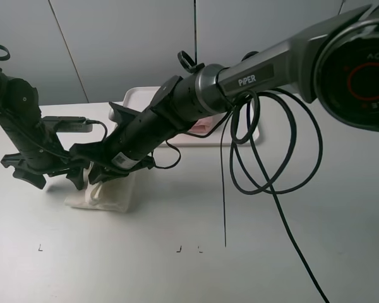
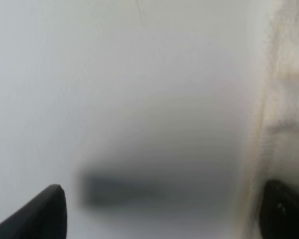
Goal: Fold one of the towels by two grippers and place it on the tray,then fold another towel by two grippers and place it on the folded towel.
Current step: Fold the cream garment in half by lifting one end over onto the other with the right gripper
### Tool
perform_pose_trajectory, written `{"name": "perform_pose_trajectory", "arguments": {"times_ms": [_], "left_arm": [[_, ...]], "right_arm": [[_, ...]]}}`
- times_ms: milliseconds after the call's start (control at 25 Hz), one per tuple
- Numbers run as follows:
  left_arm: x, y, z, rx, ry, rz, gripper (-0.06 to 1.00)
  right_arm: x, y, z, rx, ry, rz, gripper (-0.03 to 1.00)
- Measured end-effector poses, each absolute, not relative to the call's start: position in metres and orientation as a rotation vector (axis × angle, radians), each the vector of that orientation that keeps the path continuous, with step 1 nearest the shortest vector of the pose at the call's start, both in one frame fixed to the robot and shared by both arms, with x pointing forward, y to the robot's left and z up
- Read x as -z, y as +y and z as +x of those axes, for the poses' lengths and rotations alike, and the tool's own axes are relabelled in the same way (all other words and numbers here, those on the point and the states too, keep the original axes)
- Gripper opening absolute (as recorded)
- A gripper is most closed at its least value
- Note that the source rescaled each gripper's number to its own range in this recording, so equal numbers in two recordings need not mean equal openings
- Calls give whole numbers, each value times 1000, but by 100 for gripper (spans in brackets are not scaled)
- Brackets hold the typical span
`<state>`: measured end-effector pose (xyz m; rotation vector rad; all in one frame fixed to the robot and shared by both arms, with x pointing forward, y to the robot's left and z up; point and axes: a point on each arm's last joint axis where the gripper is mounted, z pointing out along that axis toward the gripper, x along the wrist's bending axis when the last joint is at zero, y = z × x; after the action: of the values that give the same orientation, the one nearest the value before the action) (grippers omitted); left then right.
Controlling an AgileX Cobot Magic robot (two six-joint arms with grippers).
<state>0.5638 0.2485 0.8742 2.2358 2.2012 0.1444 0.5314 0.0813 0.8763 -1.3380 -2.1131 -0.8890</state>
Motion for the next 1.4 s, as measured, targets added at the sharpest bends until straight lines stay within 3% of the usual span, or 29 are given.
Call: {"name": "perform_pose_trajectory", "arguments": {"times_ms": [720,1320,1400], "left_arm": [[-878,246,564,-114,2167,2239,99],[-946,244,610,-199,2044,2226,99],[-954,243,615,-208,2034,2215,99]], "right_arm": [[-857,83,536,910,-2119,-1389,2],[-856,83,537,912,-2122,-1389,2],[-856,83,537,911,-2120,-1392,6]]}}
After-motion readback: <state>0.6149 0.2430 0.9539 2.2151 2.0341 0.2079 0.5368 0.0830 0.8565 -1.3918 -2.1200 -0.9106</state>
